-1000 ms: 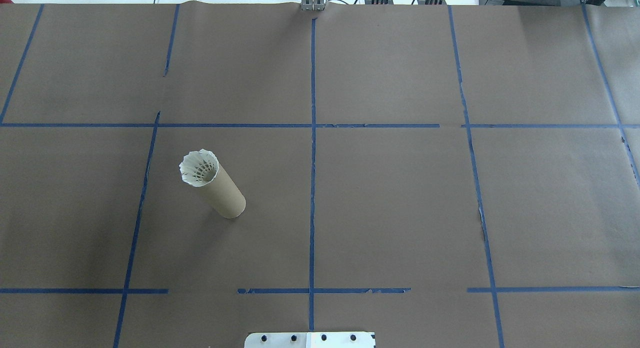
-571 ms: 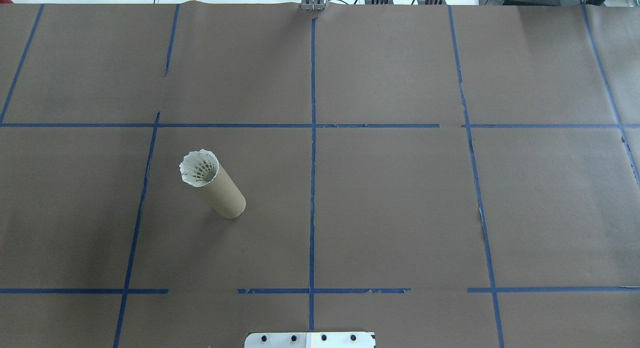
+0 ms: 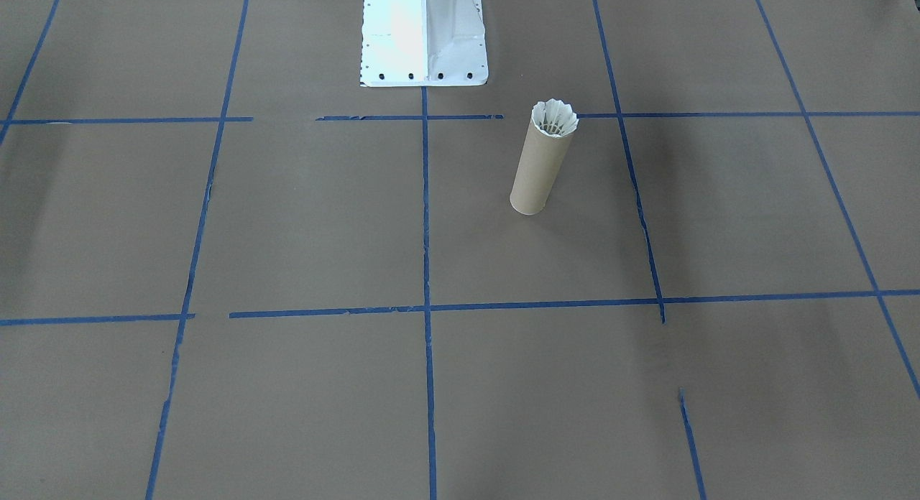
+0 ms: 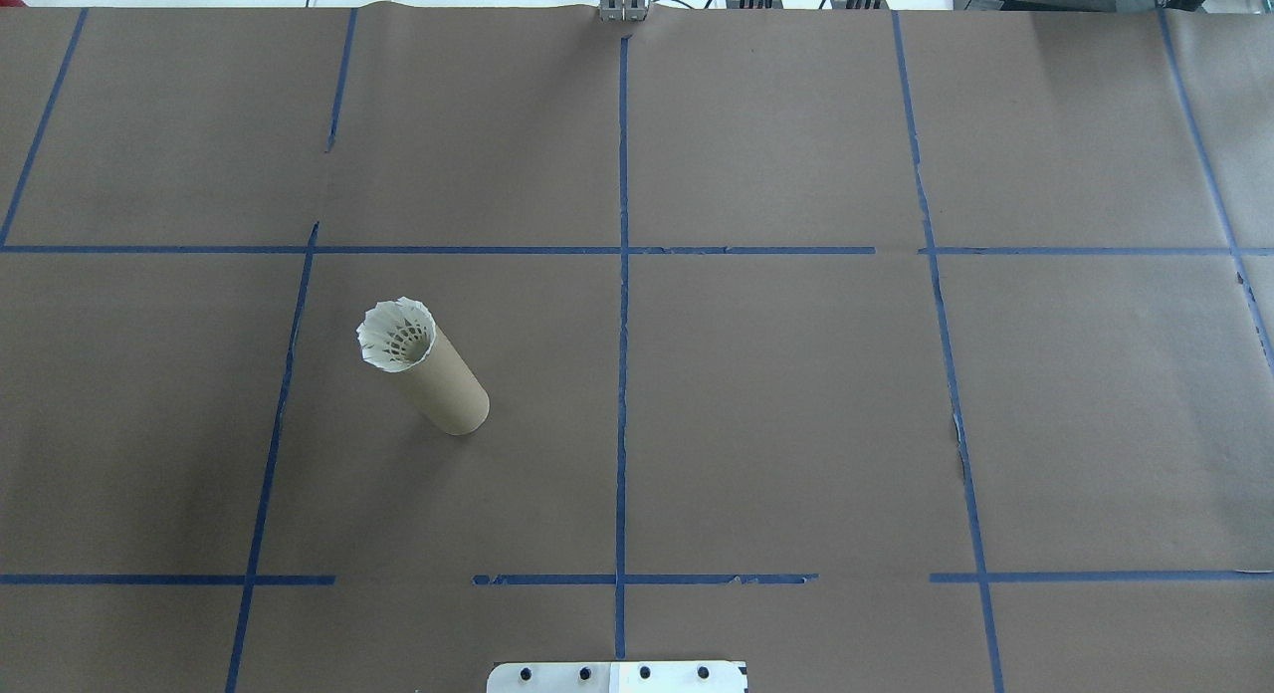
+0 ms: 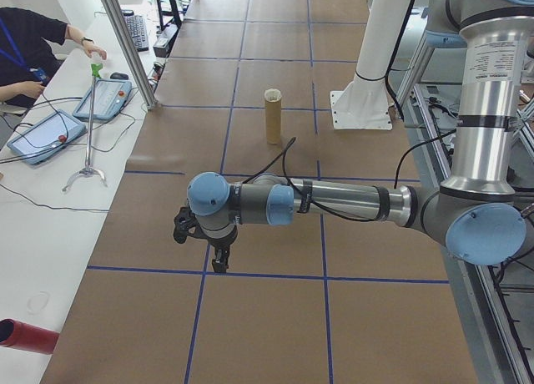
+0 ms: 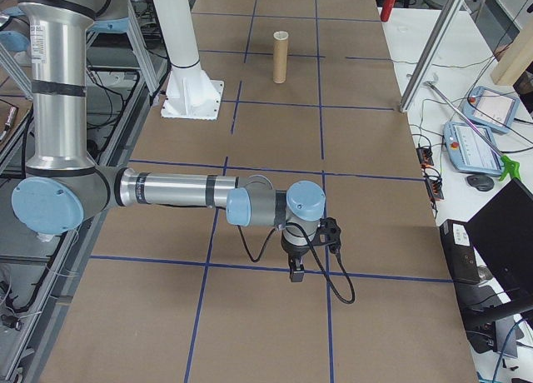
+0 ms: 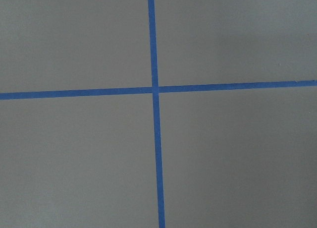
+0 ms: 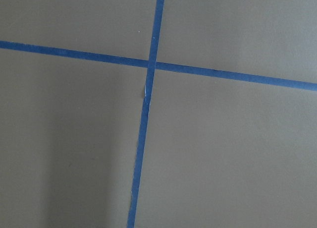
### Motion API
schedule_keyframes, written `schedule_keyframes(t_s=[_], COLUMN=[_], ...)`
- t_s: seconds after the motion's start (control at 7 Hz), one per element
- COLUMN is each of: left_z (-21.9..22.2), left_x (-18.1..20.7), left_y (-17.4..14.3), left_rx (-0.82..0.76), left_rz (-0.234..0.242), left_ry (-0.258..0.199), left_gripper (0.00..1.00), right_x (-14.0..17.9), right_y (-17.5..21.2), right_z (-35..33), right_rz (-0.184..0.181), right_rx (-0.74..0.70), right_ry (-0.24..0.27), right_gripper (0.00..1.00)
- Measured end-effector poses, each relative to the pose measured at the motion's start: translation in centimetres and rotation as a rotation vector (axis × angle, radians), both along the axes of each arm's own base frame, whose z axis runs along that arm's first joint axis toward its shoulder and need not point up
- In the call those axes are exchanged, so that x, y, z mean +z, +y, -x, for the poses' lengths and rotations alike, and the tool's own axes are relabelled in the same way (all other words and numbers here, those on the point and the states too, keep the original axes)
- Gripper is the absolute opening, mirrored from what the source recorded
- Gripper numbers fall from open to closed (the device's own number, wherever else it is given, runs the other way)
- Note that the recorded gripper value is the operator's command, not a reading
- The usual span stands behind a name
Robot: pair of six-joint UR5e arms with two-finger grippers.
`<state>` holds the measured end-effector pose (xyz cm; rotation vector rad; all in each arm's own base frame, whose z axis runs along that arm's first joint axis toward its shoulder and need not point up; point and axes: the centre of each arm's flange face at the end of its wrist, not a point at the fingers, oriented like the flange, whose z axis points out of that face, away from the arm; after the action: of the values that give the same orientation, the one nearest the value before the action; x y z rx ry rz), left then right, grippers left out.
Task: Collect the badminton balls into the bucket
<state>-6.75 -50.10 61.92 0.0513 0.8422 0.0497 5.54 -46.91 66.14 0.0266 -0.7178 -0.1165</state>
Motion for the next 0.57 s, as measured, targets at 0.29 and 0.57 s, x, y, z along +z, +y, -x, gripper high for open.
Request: schedule_keyframes(t_s=[0.29, 0.57], left_z=[0.07, 0.11], left_x=[-0.26, -0.41], left_y=[-0.10, -0.17], left_rx=[-0.002, -0.002], left_rz=[-0.005, -0.008], left_ry=[-0.006, -0.007], left_gripper=[1.00, 1.00], right_x=[0.00, 0.00], right_y=[0.00, 0.00], right_z=[0.00, 0.00], right_rz=[0.000, 0.000], right_rx=[0.000, 0.000], right_ry=[0.000, 0.000], right_gripper=[1.00, 1.00])
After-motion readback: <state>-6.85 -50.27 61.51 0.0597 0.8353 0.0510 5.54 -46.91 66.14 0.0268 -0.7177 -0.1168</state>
